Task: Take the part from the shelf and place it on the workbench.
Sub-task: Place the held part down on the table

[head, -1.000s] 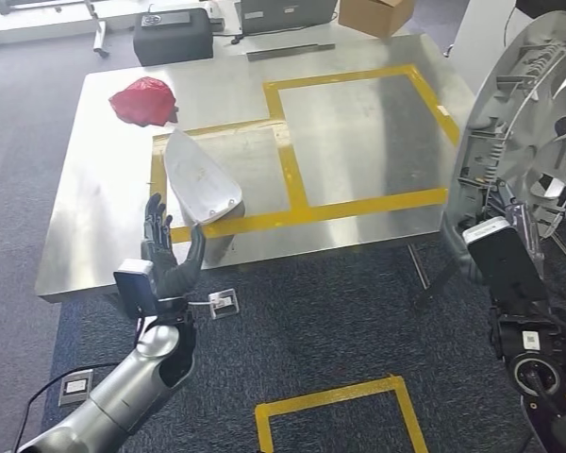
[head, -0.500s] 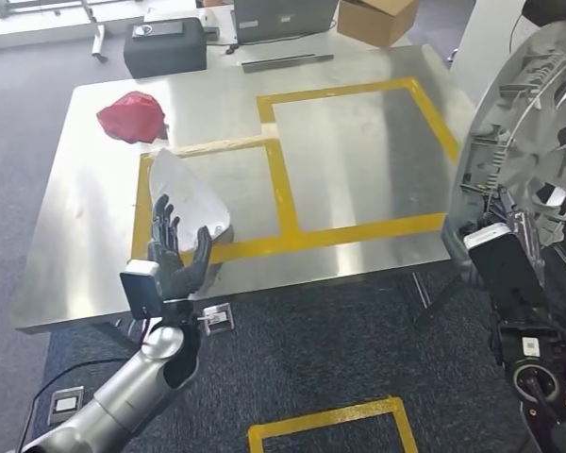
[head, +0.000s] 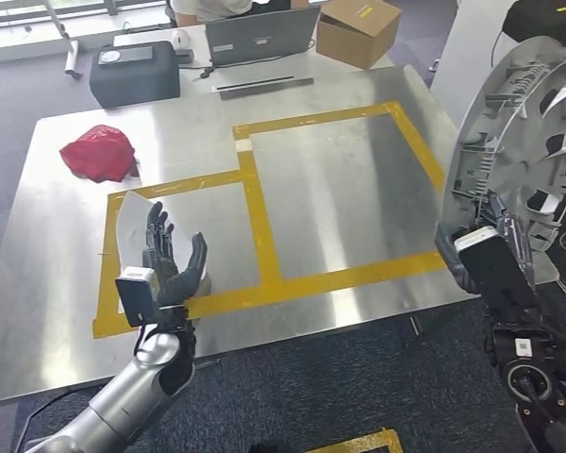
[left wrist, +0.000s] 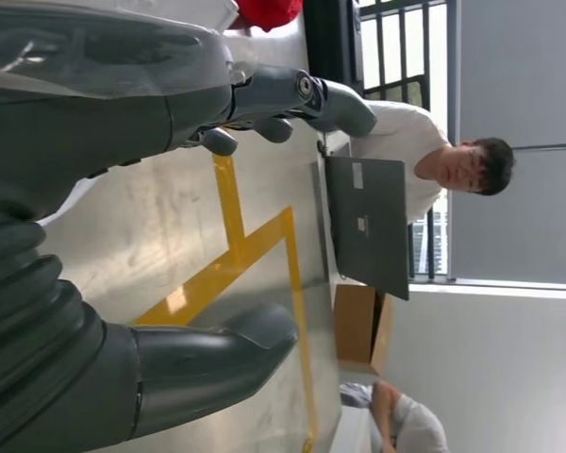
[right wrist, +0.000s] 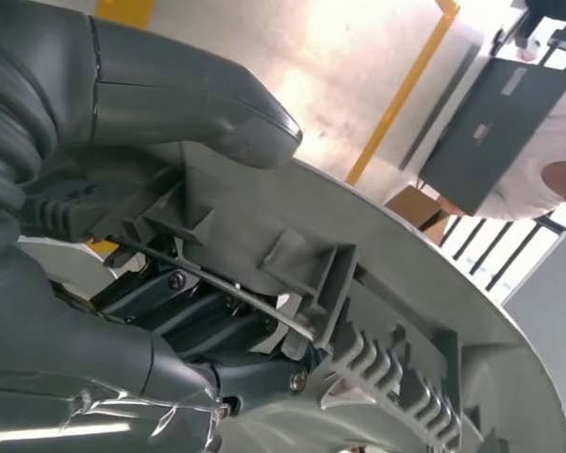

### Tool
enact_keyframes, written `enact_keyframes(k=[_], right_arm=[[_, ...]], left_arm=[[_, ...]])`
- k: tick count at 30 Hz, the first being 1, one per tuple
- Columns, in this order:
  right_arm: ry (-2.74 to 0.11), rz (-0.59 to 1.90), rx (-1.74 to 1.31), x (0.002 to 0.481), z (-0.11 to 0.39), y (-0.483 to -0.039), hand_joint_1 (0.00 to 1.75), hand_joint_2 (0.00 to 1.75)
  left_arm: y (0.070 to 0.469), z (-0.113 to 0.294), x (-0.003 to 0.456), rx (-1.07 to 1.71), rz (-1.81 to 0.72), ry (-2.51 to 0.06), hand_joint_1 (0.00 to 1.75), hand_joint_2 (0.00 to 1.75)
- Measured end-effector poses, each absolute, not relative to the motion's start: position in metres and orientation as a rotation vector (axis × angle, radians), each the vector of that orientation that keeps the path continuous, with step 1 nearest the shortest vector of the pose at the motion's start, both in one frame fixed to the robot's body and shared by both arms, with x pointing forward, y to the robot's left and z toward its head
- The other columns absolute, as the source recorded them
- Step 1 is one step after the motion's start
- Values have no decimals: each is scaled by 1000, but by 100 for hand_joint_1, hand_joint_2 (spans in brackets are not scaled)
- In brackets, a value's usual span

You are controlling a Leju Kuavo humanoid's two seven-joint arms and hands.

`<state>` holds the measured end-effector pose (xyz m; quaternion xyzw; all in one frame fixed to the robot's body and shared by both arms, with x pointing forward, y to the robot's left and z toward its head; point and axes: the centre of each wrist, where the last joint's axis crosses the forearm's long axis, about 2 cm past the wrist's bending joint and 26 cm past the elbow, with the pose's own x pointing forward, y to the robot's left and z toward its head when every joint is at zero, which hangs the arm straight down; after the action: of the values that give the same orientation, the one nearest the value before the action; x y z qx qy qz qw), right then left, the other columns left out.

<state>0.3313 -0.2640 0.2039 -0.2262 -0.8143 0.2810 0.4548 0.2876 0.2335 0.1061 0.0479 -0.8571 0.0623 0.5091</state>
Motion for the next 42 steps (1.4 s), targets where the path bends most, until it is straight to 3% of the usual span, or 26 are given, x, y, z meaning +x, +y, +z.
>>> enact_keyframes(k=[21, 29, 42], right_arm=[[-1993, 752, -546, 334, 199, -259, 175, 175], [-1903, 833, -505, 326, 174, -256, 175, 175], [-1984, 961, -445, 358, 221, -222, 175, 175]], left_arm=[[227, 110, 298, 95, 145, -2079, 0, 175], [229, 93, 289, 117, 128, -2025, 0, 175], [224, 117, 312, 99, 135, -2096, 0, 175]])
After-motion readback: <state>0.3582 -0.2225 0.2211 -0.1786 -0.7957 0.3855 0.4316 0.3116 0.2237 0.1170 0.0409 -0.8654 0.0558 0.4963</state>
